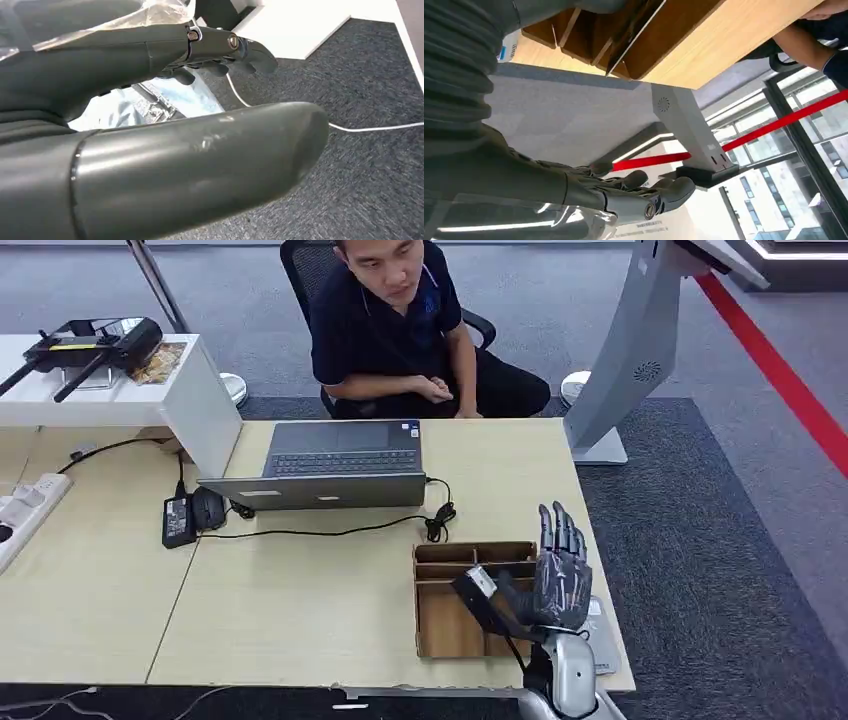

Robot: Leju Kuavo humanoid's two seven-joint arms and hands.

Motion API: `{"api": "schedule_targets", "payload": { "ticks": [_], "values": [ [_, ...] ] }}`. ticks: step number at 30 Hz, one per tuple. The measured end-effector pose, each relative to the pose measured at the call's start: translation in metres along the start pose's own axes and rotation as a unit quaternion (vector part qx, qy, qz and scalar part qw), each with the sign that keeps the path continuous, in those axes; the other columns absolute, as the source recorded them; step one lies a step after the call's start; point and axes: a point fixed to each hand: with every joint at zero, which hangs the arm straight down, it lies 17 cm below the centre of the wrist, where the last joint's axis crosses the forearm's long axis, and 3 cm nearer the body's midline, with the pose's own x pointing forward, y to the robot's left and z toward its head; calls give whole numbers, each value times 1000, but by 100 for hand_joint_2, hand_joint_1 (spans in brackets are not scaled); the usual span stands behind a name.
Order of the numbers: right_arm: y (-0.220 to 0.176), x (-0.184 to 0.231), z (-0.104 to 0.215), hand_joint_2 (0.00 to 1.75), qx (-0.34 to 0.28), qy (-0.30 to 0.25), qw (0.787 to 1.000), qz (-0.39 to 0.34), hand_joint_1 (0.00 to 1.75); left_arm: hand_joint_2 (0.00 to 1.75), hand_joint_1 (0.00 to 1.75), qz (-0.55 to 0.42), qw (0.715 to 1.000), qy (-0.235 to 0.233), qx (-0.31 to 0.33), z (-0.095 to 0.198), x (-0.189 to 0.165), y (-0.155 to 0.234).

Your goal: Pass the card to the sensor for recognition and then transmit it.

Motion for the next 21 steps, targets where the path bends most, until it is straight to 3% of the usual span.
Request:
{"api": "schedule_targets", "payload": {
  "ticks": [21],
  "values": [
    [2, -2, 1, 175, 2, 4, 1000, 0, 5, 0, 0, -1, 1000, -1, 0, 0, 1, 0]
  ]
}}
